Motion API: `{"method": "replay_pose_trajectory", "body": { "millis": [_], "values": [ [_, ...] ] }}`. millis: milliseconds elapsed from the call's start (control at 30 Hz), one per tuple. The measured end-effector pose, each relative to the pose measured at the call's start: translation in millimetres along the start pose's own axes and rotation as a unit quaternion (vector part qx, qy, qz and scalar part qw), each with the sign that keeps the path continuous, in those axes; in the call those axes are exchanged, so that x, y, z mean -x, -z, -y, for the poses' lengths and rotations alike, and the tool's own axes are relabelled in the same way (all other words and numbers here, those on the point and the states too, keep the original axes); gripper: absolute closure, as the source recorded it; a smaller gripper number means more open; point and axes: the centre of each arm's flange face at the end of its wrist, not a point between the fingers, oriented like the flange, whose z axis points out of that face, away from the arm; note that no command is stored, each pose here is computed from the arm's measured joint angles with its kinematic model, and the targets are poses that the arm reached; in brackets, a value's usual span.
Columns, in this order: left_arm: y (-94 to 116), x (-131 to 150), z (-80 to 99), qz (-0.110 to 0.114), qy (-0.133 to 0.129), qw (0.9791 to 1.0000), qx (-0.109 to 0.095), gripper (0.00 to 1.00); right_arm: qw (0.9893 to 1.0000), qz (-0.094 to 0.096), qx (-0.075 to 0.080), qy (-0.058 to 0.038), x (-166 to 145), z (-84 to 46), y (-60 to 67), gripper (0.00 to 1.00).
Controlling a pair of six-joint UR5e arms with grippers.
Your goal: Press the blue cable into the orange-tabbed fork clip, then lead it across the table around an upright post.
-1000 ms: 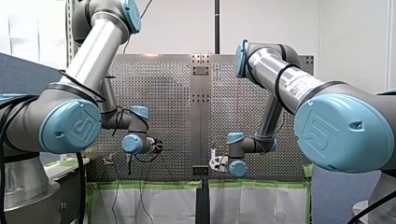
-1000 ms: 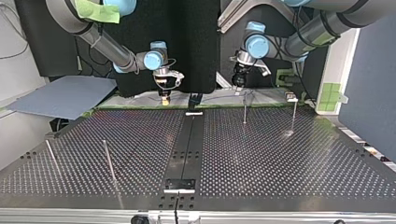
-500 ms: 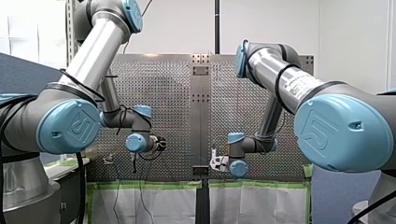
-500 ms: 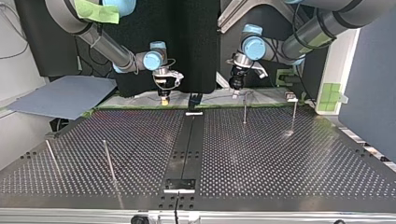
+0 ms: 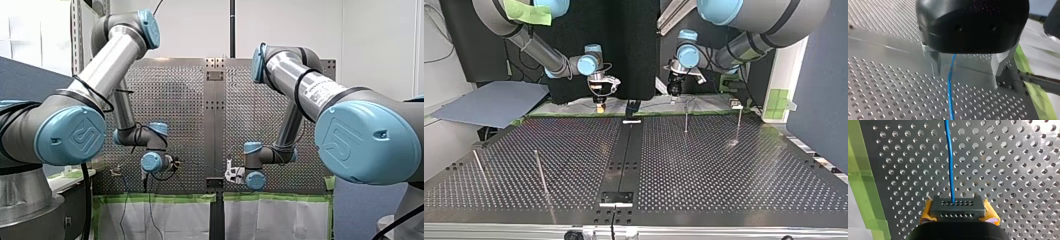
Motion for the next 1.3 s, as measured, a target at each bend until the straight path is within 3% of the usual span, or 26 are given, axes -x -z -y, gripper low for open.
{"method": "replay_pose_trajectory", "body": {
  "millis": [267,667,900,1167,1300],
  "values": [
    [-4.3,-2.1,-4.2,0.002,-0.008,0.9994,0.033,0.0,1.0,-0.001,0.0,0.0007,-0.2,0.2,-0.1,1.0],
    [-31.0,18.9,18.3,0.03,-0.013,0.9989,0.032,0.0,1.0,-0.001,0.0,0.0016,-0.2,-0.1,-0.2,1.0],
    [-44.1,7.1,19.3,0.012,-0.031,0.9983,0.049,0.0,1.0,0.0,0.0,0.0025,0.0,0.2,0.1,1.0],
    [-65.4,-15.1,24.6,-0.006,-0.057,0.9973,0.045,0.0,1.0,0.002,0.0,0.0032,0.3,0.2,0.5,1.0],
    [-70.4,-9.9,27.6,-0.008,-0.059,0.9971,0.047,0.0,1.0,0.003,0.0,0.0037,0.5,-0.4,0.6,1.0]
  ]
}}
